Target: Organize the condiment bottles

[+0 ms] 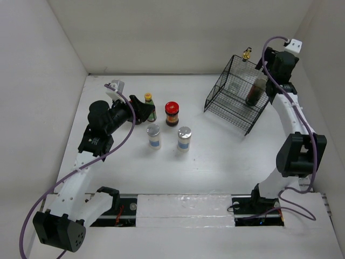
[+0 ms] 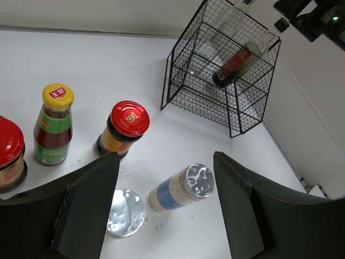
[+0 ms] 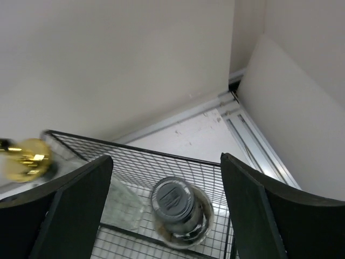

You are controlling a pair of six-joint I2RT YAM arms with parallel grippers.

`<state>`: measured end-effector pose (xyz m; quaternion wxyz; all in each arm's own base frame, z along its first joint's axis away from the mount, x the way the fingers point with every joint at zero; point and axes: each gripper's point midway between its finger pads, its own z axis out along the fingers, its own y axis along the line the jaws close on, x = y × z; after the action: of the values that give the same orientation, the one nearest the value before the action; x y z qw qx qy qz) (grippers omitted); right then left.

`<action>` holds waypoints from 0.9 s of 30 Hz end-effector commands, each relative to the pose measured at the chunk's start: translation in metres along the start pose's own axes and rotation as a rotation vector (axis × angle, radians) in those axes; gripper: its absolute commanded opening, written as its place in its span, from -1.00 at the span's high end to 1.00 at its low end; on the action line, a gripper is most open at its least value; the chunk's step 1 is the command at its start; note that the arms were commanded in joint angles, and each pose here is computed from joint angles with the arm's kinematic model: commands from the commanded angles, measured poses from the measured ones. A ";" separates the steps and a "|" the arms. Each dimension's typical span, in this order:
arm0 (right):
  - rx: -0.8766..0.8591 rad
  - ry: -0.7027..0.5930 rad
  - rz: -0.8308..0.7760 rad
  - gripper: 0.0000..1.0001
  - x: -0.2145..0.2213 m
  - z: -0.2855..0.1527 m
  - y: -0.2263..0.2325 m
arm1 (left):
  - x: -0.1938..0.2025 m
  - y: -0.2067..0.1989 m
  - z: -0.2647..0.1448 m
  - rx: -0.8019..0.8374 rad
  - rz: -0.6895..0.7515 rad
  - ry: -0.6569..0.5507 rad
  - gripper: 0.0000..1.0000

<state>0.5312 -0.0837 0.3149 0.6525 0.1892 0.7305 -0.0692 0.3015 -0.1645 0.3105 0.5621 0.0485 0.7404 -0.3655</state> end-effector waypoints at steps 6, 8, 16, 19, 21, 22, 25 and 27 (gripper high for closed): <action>-0.201 -0.240 0.100 -0.69 -0.095 -0.091 0.065 | -0.016 -0.009 -0.004 0.023 0.023 -0.060 -0.32; -0.252 -0.232 0.126 -0.51 -0.087 -0.107 0.078 | -0.017 -0.008 -0.004 0.015 0.022 -0.064 -0.32; -0.660 0.002 0.168 0.72 0.015 -0.187 0.187 | -0.018 -0.008 -0.006 0.006 0.013 -0.069 -0.32; -0.795 0.145 0.099 0.41 0.062 -0.231 0.215 | -0.021 -0.008 -0.008 0.002 0.016 -0.081 -0.32; -0.847 0.205 0.060 -0.26 0.085 -0.258 0.219 | -0.021 -0.009 -0.010 0.002 0.016 -0.081 -0.32; -0.880 0.241 0.022 -0.42 0.099 -0.272 0.219 | -0.021 -0.009 -0.010 0.002 0.016 -0.081 -0.32; -0.973 0.327 -0.042 -0.85 0.132 -0.318 0.221 | -0.022 -0.008 -0.010 -0.008 0.015 -0.086 -0.34; -1.026 0.393 -0.093 -0.98 0.152 -0.342 0.222 | -0.022 -0.008 -0.010 -0.008 0.015 -0.086 -0.34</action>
<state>0.3122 0.2575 0.2437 0.5257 -0.1367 0.7900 0.2843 0.2999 -0.1575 0.3195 0.5794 0.0354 0.7324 -0.3558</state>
